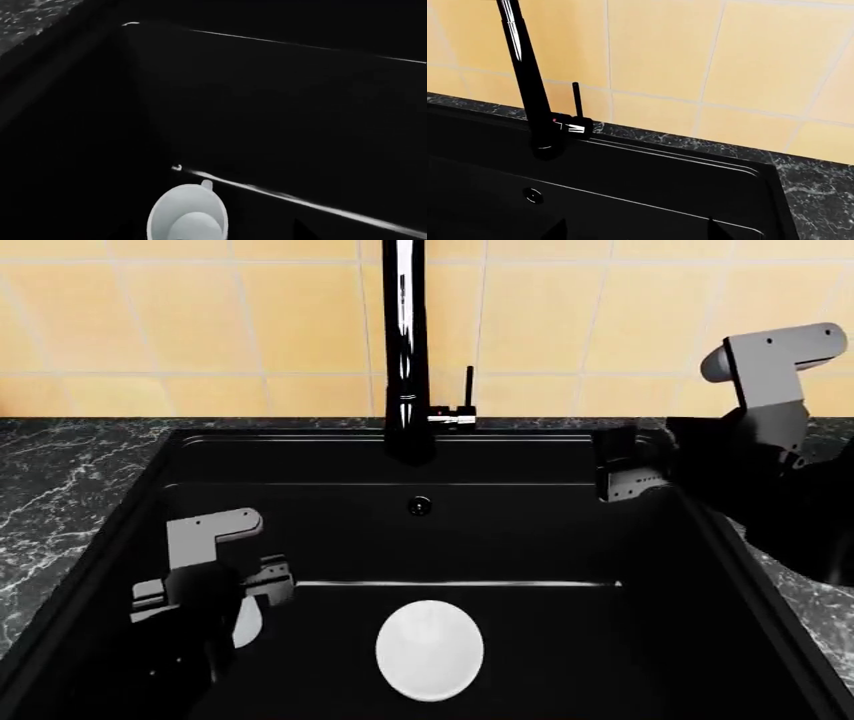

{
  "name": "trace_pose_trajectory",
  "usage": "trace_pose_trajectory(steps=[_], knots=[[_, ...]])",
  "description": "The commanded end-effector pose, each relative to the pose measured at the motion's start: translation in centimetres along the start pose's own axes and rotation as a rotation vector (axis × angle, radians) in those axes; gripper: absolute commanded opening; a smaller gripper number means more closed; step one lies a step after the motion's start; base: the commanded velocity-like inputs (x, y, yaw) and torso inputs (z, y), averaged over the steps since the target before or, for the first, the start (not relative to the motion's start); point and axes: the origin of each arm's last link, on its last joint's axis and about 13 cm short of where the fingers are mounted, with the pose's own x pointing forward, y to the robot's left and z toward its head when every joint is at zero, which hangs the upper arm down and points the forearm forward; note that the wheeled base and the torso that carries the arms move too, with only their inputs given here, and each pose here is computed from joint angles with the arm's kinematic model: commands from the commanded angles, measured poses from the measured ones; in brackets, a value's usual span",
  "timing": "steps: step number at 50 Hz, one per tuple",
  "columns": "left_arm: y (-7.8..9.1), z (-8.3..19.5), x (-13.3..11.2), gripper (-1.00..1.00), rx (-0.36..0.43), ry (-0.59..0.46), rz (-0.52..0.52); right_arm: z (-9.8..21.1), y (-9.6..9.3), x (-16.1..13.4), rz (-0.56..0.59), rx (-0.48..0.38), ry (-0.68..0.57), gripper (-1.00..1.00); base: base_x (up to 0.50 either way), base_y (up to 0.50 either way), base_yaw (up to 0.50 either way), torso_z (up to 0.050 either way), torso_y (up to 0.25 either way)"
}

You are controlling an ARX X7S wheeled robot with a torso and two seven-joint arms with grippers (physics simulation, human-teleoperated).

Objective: Pick the cup and bowl from the sink and place them on the counter for drying.

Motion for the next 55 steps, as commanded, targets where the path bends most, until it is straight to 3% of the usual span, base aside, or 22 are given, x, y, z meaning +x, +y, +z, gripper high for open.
trace_pose_trajectory(steps=[1,8,38,55], knots=[[-0.1,-0.9,1.9,1.0,-0.034,0.017,0.048,-0.9,-0.1,0.4,-0.011,0.004,0.018,1.0,0.0,0.0,0.0,0.0,0.0],[0.3,-1.1,2.9,1.0,-0.052,0.026,0.091,-1.2,0.1,0.7,-0.001,0.0,0.032,1.0,0.0,0.0,0.0,0.0,0.0],[0.4,-1.9,6.7,1.0,-0.056,0.091,0.09,-2.4,0.4,1.0,0.016,0.013,0.062,1.0,0.0,0.0,0.0,0.0,0.0],[0.9,-3.7,6.9,1.0,-0.065,0.149,0.095,-3.5,0.4,1.2,0.014,0.027,0.087,1.0,0.0,0.0,0.0,0.0,0.0]])
